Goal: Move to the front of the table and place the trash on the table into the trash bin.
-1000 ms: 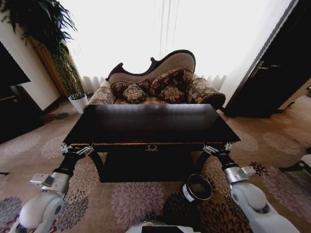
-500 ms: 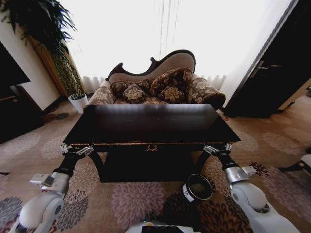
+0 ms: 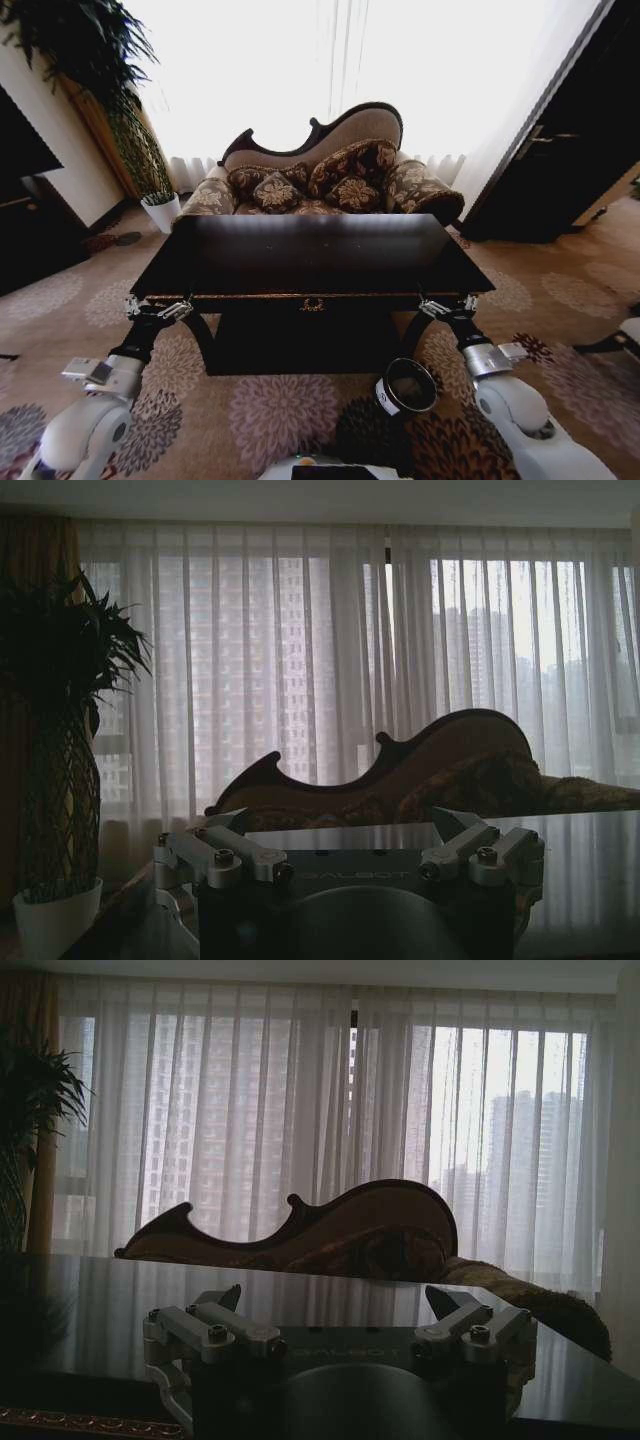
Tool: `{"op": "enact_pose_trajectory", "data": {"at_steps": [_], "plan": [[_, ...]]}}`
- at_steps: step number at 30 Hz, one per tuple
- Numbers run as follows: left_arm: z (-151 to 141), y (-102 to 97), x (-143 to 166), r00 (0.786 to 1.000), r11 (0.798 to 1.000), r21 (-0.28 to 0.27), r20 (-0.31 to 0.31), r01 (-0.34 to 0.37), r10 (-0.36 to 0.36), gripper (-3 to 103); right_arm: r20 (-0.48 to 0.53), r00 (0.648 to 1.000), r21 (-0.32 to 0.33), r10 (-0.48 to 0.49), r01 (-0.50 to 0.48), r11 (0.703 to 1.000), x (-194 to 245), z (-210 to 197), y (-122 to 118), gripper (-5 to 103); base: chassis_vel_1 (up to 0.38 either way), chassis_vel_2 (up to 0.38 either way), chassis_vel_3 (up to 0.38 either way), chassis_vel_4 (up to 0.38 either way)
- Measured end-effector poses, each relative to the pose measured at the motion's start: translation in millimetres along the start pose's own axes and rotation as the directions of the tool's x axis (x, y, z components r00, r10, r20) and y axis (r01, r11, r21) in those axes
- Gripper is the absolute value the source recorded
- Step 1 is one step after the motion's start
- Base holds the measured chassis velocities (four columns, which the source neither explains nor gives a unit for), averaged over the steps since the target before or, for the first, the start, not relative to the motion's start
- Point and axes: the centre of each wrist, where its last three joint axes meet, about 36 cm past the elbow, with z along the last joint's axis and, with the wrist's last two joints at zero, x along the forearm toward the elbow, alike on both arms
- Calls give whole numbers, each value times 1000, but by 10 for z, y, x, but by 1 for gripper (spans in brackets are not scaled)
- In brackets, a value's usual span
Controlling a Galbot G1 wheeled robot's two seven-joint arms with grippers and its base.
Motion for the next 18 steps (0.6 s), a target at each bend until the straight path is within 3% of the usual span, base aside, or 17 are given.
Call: {"op": "enact_pose_trajectory", "data": {"at_steps": [18], "plan": [[0,0,0,1000,1000,0,0,0,0,100,1,1000,0,0,0,1000,1,1,1,100,137,-131,-133,140]]}}
